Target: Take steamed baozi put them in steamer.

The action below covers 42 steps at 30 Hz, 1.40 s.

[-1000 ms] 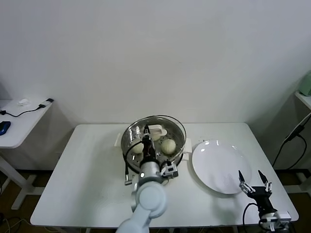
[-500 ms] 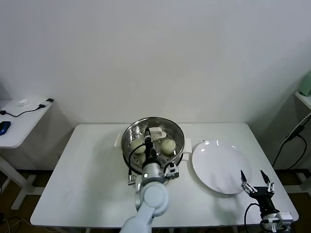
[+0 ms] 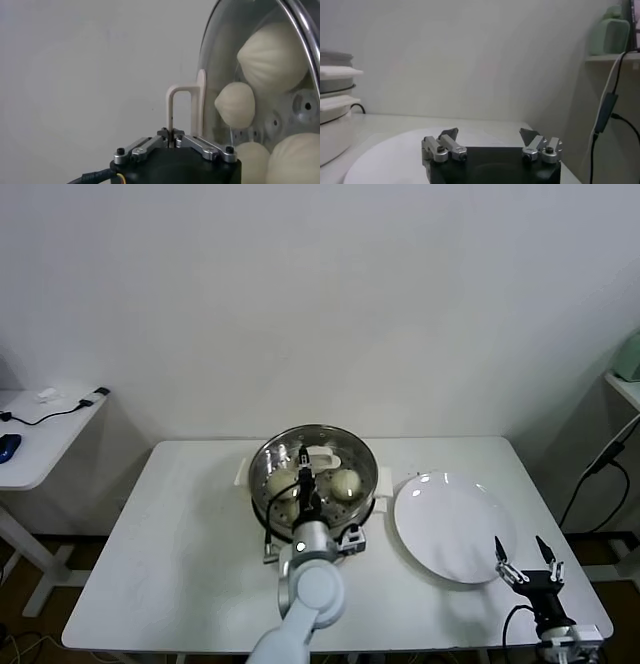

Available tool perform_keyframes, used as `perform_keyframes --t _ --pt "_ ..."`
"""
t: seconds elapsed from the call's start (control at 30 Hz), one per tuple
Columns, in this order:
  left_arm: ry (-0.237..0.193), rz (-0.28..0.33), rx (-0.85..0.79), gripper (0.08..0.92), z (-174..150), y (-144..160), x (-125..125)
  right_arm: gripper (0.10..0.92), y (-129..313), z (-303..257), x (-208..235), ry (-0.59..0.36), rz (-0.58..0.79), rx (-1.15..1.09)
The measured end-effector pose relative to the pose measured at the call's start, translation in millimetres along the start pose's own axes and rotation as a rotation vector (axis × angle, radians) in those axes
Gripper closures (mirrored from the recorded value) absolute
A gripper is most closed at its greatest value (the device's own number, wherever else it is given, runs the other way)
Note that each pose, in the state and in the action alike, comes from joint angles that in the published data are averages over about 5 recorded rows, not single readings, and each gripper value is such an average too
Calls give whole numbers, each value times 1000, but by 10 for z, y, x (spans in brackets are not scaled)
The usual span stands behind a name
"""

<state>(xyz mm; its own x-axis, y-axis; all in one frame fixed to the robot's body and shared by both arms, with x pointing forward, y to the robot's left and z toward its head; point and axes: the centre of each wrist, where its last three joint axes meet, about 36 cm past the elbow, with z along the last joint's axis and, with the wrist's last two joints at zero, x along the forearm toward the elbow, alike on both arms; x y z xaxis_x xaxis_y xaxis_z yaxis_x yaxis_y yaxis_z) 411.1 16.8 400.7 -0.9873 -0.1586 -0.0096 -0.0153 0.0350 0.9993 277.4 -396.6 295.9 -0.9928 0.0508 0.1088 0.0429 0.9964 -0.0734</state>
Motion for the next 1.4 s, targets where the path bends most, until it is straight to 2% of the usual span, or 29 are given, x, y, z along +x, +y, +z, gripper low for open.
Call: perform_keyframes --t 0.17,0.53,0.73,0.9,1.07,1.17,1.27,1.4 --pt "-10 -3 -11 829 33 -30 29 200 17 11 4 -2 -4 3" --pt "-57 0 23 520 87 53 163 200 75 -42 -28 -5 -18 -16" --pt "-109 -9 101 346 188 222 280 200 103 -97 -59 -3 -21 -32" --pt "-180 -9 223 213 385 390 371 200 139 -126 -89 -8 -31 -37" --pt "-252 7 434 178 662 565 448 200 209 -136 -136 -24 -32 -45" --pt "-277 15 604 177 876 639 445 200 268 -136 -161 -40 -29 -49" --pt "-270 24 767 177 1173 661 404 200 331 -133 -178 -59 -24 -56" --pt "-233 52 949 177 1663 601 345 200 389 -109 -196 -81 -14 -65"
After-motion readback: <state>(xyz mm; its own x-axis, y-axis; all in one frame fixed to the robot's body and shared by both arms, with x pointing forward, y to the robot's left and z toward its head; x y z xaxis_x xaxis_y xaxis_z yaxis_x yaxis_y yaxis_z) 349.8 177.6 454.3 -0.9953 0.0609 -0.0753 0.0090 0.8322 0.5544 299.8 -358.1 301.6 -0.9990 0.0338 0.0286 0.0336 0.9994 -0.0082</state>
